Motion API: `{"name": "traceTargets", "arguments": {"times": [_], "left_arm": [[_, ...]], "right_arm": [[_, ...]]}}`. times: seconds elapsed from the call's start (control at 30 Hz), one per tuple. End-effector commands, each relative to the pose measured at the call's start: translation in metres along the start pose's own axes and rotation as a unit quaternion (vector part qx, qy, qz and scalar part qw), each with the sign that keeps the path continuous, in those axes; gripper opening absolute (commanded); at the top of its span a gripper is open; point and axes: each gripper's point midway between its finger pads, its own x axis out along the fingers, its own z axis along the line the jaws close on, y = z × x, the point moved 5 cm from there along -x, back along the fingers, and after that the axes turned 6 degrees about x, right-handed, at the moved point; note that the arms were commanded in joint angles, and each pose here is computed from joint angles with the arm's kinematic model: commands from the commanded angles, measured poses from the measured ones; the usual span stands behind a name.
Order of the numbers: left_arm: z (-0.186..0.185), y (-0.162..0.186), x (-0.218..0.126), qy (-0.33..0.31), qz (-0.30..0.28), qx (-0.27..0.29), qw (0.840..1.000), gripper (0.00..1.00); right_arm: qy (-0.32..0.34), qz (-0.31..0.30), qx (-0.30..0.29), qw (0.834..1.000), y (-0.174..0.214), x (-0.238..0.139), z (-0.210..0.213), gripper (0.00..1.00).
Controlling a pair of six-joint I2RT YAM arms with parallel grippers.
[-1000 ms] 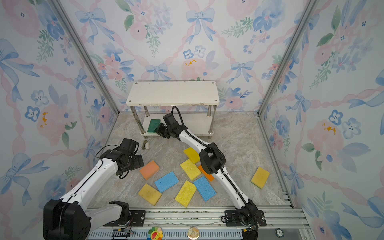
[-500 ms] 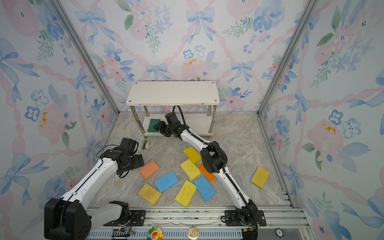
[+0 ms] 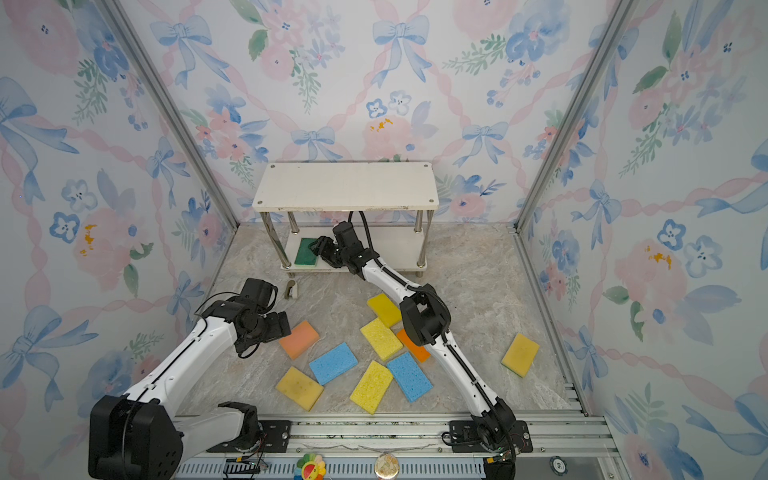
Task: Place and organize the cleaning sponges onto the shelf
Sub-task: 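Set the green sponge upright on the lower shelf with the right gripper, then release the green sponge and move the right gripper to the orange-and-white sponge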
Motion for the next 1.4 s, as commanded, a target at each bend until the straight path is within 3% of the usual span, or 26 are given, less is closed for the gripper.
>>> {"name": "traceTargets", "arguments": {"times": [0.0,0.97,1.2,1.37], "left_arm": [[-0.001,0.002,0.002,0.01,0.005,0.008,1.0,0.98],[-0.005,0.004,0.004,0.023,0.009,0.019,1.0,0.98],[-0.009,-0.002,-0.001,0.037,0.003,0.019,0.999,0.98],[-0.024,-0.009,-0.007,0.09,-0.006,0.022,0.996,0.98]], "right_arm": [[0.046,0.015,0.024,0.999,0.005,0.013,-0.045,0.66],[0.003,0.064,0.041,0.997,0.035,0.032,-0.044,0.68],[0.014,0.03,0.005,0.999,0.013,0.004,-0.02,0.69],[0.035,0.0,-0.046,0.998,0.004,-0.037,0.008,0.69]]}}
